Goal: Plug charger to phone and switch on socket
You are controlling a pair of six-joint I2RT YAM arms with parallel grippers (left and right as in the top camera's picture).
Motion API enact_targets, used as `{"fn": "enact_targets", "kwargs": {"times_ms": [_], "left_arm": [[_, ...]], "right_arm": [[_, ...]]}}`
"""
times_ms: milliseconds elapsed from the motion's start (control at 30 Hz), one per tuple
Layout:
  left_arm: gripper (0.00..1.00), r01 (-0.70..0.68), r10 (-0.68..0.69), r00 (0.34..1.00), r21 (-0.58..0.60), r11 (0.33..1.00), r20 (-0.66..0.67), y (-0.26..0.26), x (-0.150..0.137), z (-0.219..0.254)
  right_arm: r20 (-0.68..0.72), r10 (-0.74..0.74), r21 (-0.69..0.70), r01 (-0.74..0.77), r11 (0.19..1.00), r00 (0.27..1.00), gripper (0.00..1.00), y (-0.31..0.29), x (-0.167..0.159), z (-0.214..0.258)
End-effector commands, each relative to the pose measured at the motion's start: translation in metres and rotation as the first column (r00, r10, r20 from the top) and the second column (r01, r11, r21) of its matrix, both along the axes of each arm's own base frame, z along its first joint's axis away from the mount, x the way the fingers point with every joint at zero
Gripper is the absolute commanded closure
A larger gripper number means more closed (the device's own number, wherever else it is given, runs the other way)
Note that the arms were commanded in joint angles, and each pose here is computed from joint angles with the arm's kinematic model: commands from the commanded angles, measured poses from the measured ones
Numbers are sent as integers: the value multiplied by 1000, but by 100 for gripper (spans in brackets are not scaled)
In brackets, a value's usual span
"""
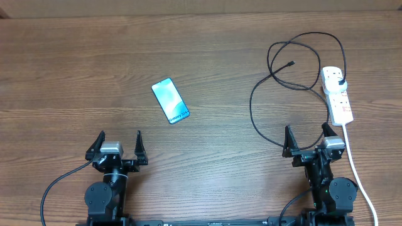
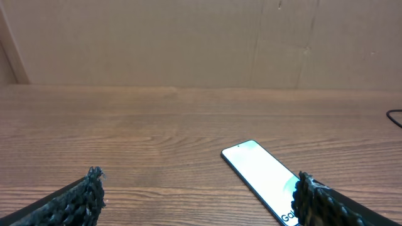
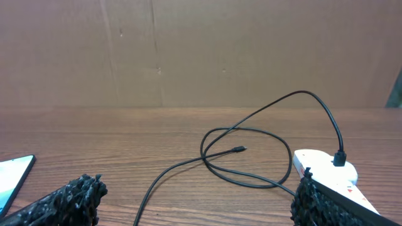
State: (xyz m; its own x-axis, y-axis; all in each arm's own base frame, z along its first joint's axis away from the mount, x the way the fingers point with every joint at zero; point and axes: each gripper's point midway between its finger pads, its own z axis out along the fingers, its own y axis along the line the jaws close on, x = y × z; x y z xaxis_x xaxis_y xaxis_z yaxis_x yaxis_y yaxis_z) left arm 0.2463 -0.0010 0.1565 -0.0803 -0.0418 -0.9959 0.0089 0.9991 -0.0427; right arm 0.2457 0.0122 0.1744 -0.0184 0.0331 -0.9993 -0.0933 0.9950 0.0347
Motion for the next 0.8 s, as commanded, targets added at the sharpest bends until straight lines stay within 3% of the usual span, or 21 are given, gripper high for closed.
{"fn": "enact_targets", "kwargs": {"times_ms": [0,567,767], "left_arm": [[1,12,-12,1000,25,1000,4,-1,0,0],[0,11,-11,1000,9,1000,4,-2,0,0],[0,15,-15,1000,-73,997,0,-3,-1,1]], "right_arm": [[5,6,-5,-6,1000,1000,0,1,0,-2],[5,6,-5,-6,1000,1000,0,1,0,-2],[5,6,-5,-6,1000,1000,0,1,0,-2]]}}
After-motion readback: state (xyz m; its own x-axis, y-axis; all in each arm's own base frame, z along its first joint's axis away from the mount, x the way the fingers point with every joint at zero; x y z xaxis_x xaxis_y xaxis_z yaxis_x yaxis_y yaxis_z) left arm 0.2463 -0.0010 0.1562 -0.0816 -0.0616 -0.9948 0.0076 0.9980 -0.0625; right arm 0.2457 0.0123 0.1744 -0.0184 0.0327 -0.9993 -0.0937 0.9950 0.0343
